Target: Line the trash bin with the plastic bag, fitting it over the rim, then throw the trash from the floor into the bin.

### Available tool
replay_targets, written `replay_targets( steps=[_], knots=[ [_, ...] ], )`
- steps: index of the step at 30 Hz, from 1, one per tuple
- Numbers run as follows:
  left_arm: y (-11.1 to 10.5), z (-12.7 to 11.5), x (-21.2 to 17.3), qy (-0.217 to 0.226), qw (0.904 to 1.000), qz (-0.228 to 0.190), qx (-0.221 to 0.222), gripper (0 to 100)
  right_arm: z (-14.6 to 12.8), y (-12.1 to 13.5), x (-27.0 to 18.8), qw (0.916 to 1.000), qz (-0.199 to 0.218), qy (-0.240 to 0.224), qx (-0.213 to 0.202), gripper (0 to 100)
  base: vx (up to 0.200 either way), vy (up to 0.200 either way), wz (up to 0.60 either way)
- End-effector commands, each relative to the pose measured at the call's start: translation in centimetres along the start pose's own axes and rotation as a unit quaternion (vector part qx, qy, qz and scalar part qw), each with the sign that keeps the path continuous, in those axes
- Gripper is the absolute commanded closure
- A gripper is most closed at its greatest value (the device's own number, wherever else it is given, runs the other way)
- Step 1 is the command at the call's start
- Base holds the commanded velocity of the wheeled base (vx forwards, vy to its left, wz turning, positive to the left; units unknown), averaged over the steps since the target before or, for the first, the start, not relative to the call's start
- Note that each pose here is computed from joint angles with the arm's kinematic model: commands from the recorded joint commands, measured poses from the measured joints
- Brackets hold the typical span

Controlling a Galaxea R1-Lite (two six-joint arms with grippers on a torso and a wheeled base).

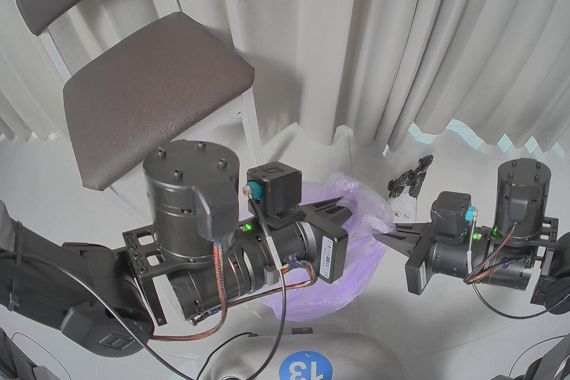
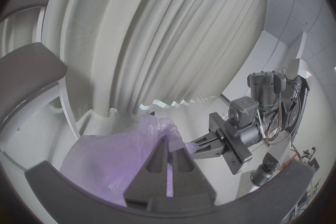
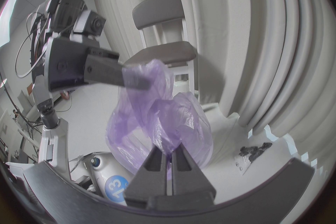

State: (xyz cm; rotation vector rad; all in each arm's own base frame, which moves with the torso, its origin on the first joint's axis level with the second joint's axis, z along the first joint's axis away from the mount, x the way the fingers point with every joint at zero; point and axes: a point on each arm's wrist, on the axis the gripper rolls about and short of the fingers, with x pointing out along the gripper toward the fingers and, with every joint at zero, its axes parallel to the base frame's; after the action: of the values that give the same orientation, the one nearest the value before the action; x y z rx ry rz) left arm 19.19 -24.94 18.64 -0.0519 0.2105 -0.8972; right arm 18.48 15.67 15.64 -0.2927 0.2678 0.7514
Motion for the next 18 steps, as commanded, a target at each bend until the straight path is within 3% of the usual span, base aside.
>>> replay_targets(
  steps=[1, 5, 7, 12, 16, 18],
  knots=[
    [1.1, -0.9, 0.9, 0.016, 0.9996, 0.015, -0.015, 100, -0.4, -0.4, -0.7, 0.9999, -0.011, 0.002, 0.004, 100, 0.000, 0.000, 0.00],
    [2.0, -1.7, 2.1, 0.011, 0.9984, 0.028, -0.049, 100, -0.5, -1.1, -0.7, 0.9996, -0.026, 0.006, 0.010, 100, 0.000, 0.000, 0.00],
    [2.5, -2.1, 3.8, -0.016, 0.9963, 0.025, -0.080, 100, -1.1, -2.0, -0.9, 0.9989, -0.038, 0.013, 0.022, 100, 0.000, 0.000, 0.00],
    [3.0, -3.2, 5.5, -0.019, 0.9957, 0.029, -0.086, 100, -1.9, -3.2, -1.2, 0.9974, -0.047, 0.022, 0.051, 100, 0.000, 0.000, 0.00],
    [3.0, -4.5, 6.0, -0.003, 0.9957, 0.033, -0.087, 100, -3.4, -2.7, -1.5, 0.9944, -0.036, 0.043, 0.089, 100, 0.000, 0.000, 0.00],
    [2.9, -4.5, 5.5, -0.001, 0.9958, 0.032, -0.086, 100, -3.6, -2.5, -1.6, 0.9947, -0.034, 0.043, 0.087, 100, 0.000, 0.000, 0.00]
  ],
)
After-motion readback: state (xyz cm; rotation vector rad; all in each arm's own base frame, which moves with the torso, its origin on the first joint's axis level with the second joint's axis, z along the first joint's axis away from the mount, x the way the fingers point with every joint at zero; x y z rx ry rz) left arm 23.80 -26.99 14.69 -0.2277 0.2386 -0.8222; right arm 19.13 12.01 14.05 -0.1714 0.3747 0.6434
